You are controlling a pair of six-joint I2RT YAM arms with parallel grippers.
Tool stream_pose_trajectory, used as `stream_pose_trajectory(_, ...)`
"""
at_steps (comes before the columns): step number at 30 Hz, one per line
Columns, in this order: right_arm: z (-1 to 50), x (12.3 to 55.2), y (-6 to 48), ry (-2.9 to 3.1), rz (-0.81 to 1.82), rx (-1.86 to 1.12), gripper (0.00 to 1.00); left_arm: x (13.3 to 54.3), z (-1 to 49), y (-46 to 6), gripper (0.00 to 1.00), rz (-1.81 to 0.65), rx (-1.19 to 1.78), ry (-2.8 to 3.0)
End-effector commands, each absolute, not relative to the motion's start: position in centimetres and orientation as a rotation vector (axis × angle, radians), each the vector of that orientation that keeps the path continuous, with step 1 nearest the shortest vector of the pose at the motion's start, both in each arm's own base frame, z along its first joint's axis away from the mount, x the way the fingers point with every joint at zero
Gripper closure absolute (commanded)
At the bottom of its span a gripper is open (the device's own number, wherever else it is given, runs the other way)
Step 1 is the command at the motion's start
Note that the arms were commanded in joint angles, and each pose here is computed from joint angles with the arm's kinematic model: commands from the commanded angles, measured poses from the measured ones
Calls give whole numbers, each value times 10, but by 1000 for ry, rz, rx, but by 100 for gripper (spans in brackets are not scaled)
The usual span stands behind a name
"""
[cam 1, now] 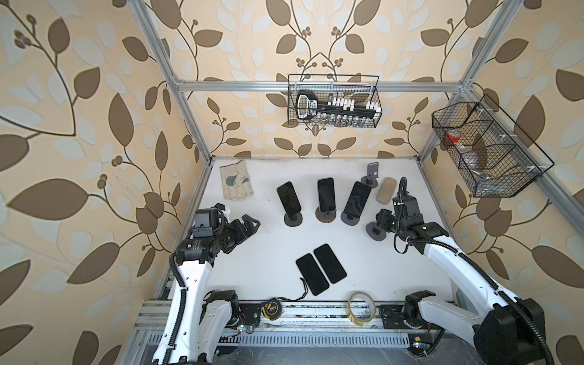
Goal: Remove the phone from the phone stand
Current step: Place the phone stand at the top-center of the table.
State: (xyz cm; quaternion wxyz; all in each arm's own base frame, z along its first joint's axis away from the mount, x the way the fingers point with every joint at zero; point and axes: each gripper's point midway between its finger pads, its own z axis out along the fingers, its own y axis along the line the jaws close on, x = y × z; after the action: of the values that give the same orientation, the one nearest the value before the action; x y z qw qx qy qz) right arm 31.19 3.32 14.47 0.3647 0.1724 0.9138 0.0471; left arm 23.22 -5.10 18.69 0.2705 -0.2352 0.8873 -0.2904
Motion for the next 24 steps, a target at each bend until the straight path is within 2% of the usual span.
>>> stream_pose_trajectory(1,165,327,16,2272,72,460,43,235,188,-52,1,-776,-604,2378)
stream_pose_trajectory(5,170,339,-3,2248,35,491,44,236,198,-45,1,-709,-584,2305)
stream_pose_trajectory(8,173,346,-8,2191,22,475,50,238,199,-49,1,-715,-560,2314)
stream_pose_trajectory(14,180,361,-8,2147,13,432,51,238,195,-57,1,-753,-521,2345)
stream_pose_trajectory(24,202,416,-1,2111,-7,311,51,236,195,-74,1,-826,-459,2354)
